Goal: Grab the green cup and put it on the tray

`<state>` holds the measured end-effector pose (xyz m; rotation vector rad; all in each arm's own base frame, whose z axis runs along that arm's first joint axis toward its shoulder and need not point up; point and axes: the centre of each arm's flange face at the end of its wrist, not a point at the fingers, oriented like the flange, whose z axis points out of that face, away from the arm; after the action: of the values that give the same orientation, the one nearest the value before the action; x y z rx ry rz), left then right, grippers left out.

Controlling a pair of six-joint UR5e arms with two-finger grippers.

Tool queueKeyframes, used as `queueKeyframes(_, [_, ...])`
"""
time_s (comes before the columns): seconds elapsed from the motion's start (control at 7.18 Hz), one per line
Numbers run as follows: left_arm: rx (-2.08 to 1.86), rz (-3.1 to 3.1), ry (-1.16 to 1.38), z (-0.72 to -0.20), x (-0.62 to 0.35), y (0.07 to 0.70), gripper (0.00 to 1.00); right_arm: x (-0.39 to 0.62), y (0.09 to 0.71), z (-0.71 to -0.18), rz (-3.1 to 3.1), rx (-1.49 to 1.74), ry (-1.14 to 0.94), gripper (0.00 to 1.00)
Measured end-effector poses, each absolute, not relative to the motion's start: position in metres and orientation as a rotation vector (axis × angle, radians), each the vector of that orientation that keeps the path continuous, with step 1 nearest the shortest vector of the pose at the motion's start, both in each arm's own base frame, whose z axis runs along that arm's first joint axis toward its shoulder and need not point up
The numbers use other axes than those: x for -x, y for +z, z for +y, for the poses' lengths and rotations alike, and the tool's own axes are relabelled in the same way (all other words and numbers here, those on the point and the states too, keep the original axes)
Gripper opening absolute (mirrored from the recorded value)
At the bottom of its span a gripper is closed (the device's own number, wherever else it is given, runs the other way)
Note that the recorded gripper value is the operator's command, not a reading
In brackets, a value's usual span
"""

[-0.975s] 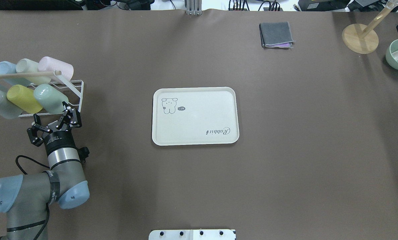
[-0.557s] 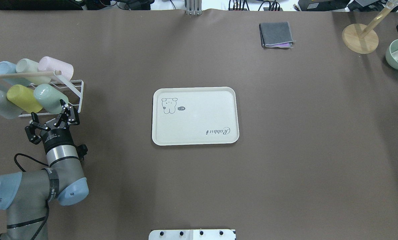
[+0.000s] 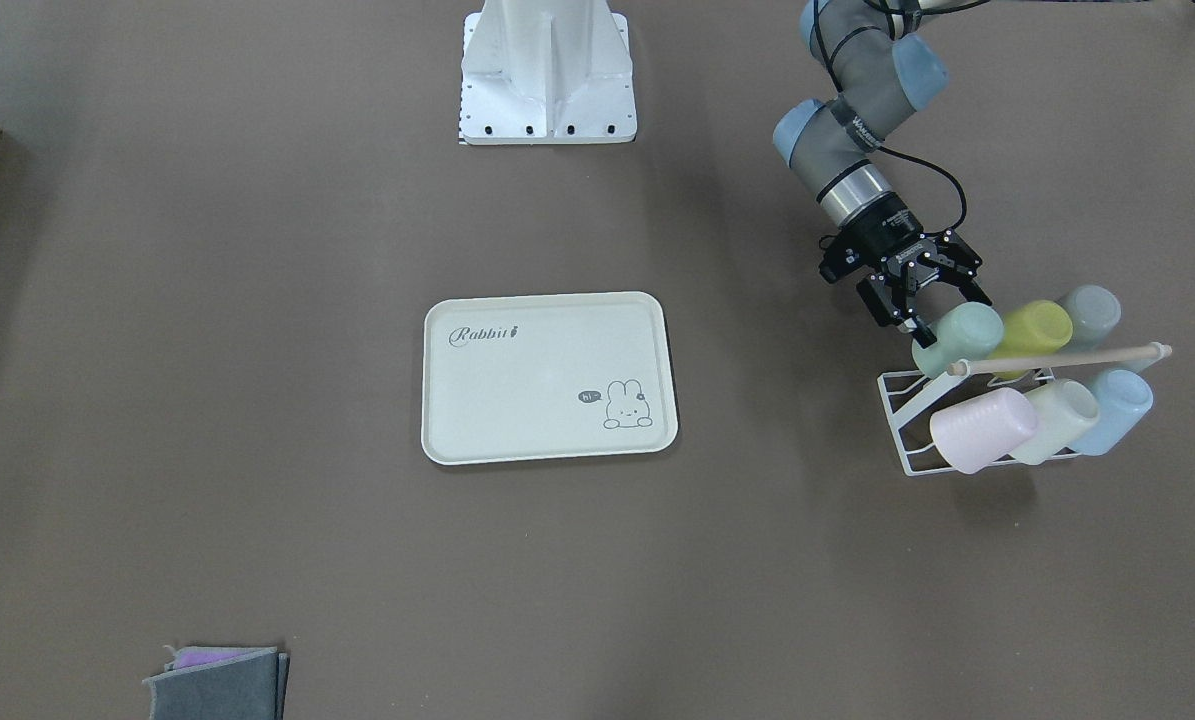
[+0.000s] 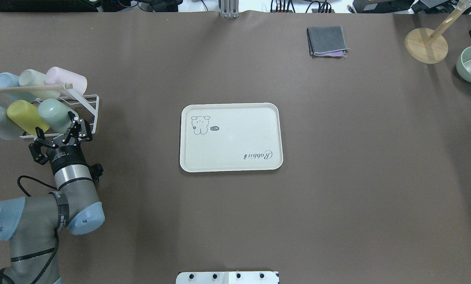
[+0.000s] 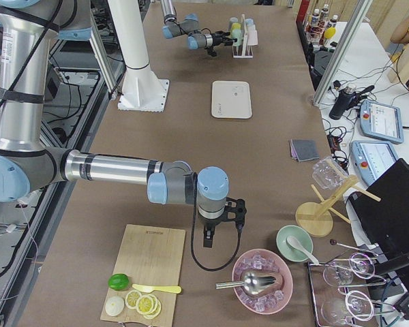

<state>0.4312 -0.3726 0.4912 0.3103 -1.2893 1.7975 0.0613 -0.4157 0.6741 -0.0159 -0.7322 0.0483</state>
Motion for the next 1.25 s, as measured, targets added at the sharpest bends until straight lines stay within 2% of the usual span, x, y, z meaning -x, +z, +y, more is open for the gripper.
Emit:
queueKeyframes(0.7, [-0.323,-1.328,1.756,-0.385,-0.431,0.487,0.96,-0.064,0.677,-0.418,-0.684,0.009,0.045,1.0])
queueKeyframes(0.97, [-0.314,-1.328,1.749,-0.389,-0.428,0.488,0.92,-0.064,0.677,-0.42,-0.679,0.004,0.042,1.0])
queueKeyframes(1.11, [-0.307,-1.329,1.749,-0.391,-0.427,0.49,0.87,-0.064,0.677,-0.419,-0.679,0.004,0.039,1.0])
queueKeyframes(1.25, [-0.3,-1.331,1.751,-0.392,-0.428,0.493,0.76,-0.064,0.676,-0.418,-0.682,0.0,0.034,1.0])
